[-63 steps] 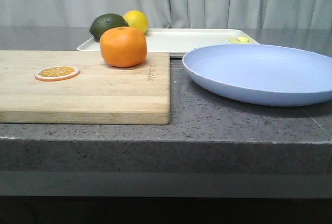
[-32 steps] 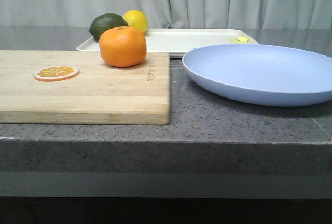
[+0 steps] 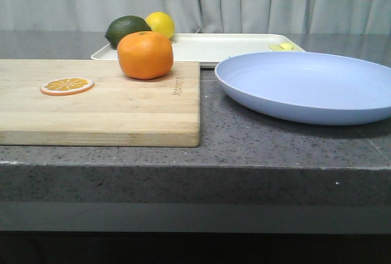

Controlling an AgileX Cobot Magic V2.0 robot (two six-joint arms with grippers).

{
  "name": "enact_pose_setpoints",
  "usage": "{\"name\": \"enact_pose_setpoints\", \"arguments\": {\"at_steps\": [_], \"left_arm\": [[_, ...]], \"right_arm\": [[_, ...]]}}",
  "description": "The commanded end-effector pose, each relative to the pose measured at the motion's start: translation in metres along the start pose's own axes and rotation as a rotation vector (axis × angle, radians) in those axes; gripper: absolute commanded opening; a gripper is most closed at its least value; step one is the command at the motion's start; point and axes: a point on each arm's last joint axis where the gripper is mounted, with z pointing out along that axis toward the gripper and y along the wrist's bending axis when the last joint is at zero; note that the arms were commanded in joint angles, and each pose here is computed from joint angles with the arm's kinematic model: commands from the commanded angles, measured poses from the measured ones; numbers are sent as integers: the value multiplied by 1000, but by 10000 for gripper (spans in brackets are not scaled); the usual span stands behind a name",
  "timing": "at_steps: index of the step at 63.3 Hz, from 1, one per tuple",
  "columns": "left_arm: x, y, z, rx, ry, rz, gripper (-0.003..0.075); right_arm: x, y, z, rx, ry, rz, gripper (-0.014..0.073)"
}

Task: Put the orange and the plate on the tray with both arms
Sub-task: 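Move the left gripper over the orange on the cutting board, then lower the left gripper around the orange and close it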

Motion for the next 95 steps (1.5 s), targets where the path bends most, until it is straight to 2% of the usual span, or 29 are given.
{"name": "enact_pose_setpoints", "arguments": {"at_steps": [1,13,19,23,27,30,35,39,43,56,71,83,95], "left_arm": [[-15,0,6,-4,-60,-9,-20],[-10,2,23,-16,21,6,-19],[-8,4,29,-28,43,30,6],[-8,4,30,-30,51,34,84],[-8,4,32,-30,55,34,198],[-8,4,32,-30,55,34,316],[-8,4,32,-30,53,34,463],[-8,3,32,-23,53,36,542],[-8,0,32,0,49,42,571],[-5,-23,45,154,75,101,571],[-12,-64,70,343,137,239,571],[-20,-96,104,405,192,315,571],[-29,-116,139,409,242,344,591]], "right_arm": [[-15,0,7,7,-43,-12,-117],[-8,-1,21,9,66,-13,-113],[-6,-1,23,10,91,-28,-18],[-5,-1,23,9,97,-43,102],[-5,-1,23,8,104,-45,248],[-4,-1,23,8,112,-45,379],[-3,-1,22,8,128,-45,515],[-1,-1,22,8,142,-45,572],[0,-1,22,5,153,-45,584],[0,3,22,-24,156,-62,584],[0,4,22,-31,156,-67,584],[0,4,22,-31,157,-67,584],[1,4,22,-31,164,-67,584]]}}
